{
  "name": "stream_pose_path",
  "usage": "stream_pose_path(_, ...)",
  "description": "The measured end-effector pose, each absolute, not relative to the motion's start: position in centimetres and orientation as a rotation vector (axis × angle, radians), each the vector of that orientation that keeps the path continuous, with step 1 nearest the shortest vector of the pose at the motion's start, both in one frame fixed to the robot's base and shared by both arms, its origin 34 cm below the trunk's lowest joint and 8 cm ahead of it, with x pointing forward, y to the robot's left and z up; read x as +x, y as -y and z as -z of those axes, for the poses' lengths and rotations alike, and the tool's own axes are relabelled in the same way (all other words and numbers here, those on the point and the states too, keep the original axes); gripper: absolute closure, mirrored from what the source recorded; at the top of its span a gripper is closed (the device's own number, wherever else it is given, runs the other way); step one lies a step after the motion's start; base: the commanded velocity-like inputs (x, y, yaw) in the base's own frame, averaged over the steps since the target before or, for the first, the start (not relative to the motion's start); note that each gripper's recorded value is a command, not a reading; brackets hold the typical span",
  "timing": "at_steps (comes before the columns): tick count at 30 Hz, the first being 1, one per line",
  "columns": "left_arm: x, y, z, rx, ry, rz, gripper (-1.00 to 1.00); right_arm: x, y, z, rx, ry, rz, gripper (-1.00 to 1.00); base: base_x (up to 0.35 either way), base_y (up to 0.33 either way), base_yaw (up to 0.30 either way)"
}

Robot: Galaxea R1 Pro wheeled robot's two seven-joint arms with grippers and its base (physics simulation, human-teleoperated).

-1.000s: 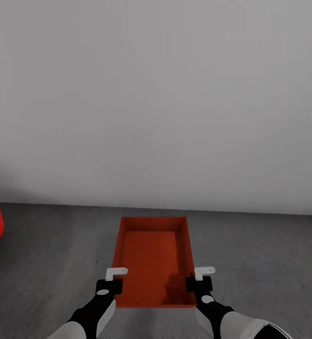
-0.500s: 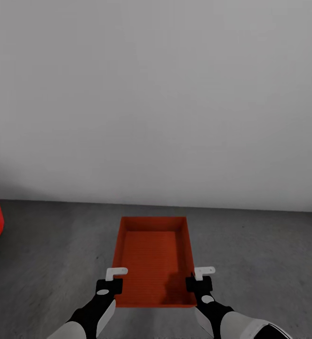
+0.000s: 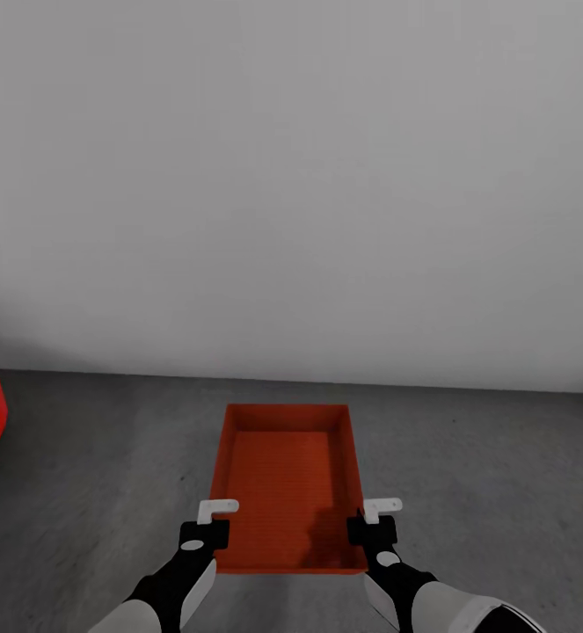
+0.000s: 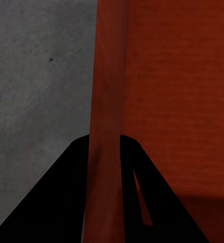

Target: Move the two storage containers from the living room to the garage. In the garage, place one container on the floor and stack the other container on top of it (either order is fine).

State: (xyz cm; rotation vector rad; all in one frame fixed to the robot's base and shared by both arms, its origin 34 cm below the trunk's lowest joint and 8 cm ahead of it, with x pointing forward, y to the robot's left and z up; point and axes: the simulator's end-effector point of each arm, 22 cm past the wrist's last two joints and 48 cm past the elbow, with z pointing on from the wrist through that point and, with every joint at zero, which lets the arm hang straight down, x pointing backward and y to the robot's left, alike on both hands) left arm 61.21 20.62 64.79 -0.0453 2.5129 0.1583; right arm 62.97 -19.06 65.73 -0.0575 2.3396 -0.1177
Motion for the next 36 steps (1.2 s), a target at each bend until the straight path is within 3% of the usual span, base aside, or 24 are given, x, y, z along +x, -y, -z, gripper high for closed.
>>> stream_pose_path(36,61.9,-20.6,-60.9,-0.040,-2.511,-0.160,1.00,63.5,19.1,-61.7,-0.051,-2.338,0.116,1.00,0.000,0.000,0.000)
